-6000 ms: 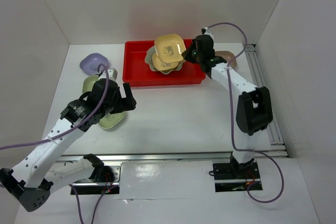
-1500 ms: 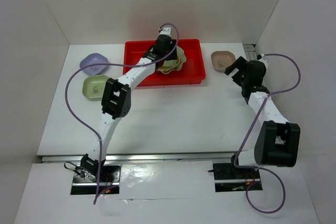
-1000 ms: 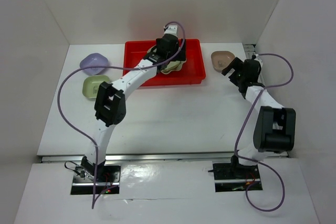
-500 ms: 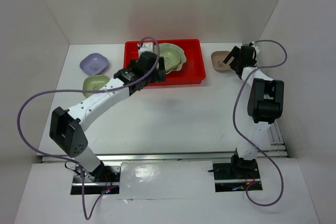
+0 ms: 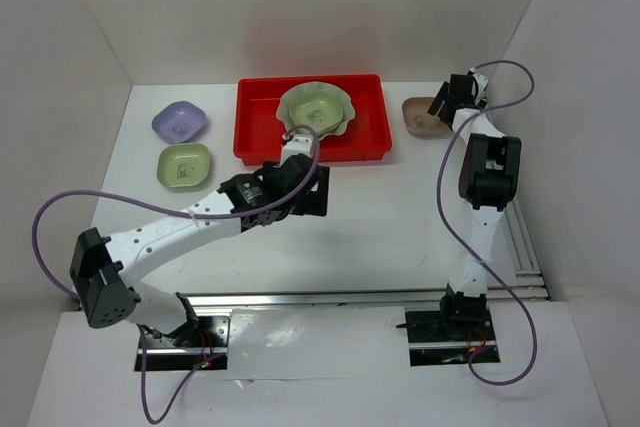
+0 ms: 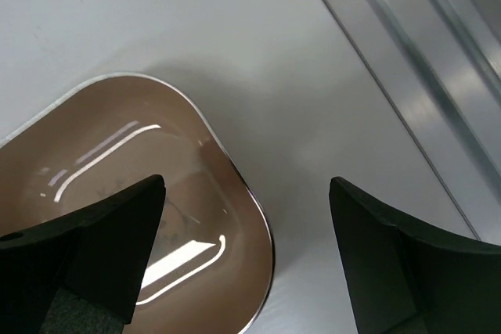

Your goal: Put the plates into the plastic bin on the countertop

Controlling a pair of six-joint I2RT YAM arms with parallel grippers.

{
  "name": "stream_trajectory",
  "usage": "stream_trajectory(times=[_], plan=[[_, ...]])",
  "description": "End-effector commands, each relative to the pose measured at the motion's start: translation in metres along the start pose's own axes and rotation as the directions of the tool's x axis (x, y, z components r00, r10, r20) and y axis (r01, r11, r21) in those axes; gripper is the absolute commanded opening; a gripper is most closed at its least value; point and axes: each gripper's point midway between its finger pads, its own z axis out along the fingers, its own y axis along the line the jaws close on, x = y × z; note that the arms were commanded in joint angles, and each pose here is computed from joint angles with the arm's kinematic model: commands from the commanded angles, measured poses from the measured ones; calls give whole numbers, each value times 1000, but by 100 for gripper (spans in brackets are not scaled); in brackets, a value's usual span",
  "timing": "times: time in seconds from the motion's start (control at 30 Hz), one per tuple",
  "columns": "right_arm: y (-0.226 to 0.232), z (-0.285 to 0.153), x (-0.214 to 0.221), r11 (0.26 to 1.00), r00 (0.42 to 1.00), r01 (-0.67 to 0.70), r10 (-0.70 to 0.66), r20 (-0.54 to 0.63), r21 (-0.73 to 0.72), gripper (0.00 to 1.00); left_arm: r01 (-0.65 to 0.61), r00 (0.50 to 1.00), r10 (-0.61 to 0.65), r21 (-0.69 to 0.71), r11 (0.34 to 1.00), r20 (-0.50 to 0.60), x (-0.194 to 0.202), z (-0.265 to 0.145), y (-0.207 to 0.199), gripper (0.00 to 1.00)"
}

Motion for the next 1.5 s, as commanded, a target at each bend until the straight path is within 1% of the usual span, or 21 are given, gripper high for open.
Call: stream_trajectory(times=[0.0,0.13,0.27,0.3,0.37,0.4,0.43,0.53,0.57,0.67,0.77,0.8,0.87,0.93,1.0,1.07,1.13,1.17,1.27,1.43,1.47], plan=[[-3,-1,-5,999,1000,29,-29,-12,16,92,25,999,-25,-18,1000,39,-8,-20,10,99],[-3,6,15,999,997,32,-33,-71,-21,82,33,997,-30,-35,999,68,-11,-32,22,99],[-5,8,27,999,994,37,-39,-99,-21,66,43,996,-40,-45,998,76,-11,-42,31,99],[-7,9,32,999,993,30,-31,-111,-17,46,39,997,-35,-51,998,68,-7,-40,33,99],[-10,6,41,1000,989,18,-18,-147,-2,29,36,997,-33,-54,998,65,-3,-41,36,99],[-18,9,46,1000,987,6,-2,-160,24,24,33,998,-30,-57,998,61,1,-41,40,99],[-21,8,48,999,986,11,-5,-167,37,23,38,998,-35,-62,997,55,4,-40,41,99],[-34,10,53,996,983,-2,19,-183,93,10,37,999,-36,-85,996,15,21,-36,49,99],[-37,9,56,994,982,-4,25,-190,109,1,36,999,-35,-86,996,14,24,-37,51,99],[-44,8,63,989,974,-45,74,-213,138,0,50,999,-50,-93,994,7,33,-40,60,99],[-40,-9,53,983,970,-123,148,-191,136,0,87,996,-87,-113,990,4,41,-45,70,99],[-39,-22,30,977,974,-161,180,-136,139,0,106,994,-104,-112,988,23,37,-51,73,99],[-34,-33,19,963,967,-228,241,-80,141,0,129,992,-126,-121,984,30,39,-55,78,99],[-23,-48,-7,956,960,-274,277,-22,109,0,129,992,-127,-139,982,28,42,-63,88,99],[-16,-54,-13,948,954,-297,298,7,115,0,139,990,-138,-152,979,18,48,-67,94,99],[4,-66,-22,950,953,-304,303,26,69,0,115,993,-119,-180,977,-10,61,-66,104,99],[15,-74,-26,949,949,-315,313,46,33,0,146,988,-152,-195,970,-16,69,-69,111,99],[25,-86,-43,940,936,-342,341,87,-14,0,148,987,-157,-198,969,-31,72,-70,111,99],[52,-106,-47,942,937,-322,332,109,-98,0,177,982,-185,-178,968,-33,78,-74,113,99],[105,-137,-57,953,956,-224,256,146,-203,0,179,981,-189,-165,970,-48,87,-75,116,99],[119,-146,-69,947,955,-207,250,162,-244,0,184,980,-193,-158,970,-41,85,-74,114,99]])
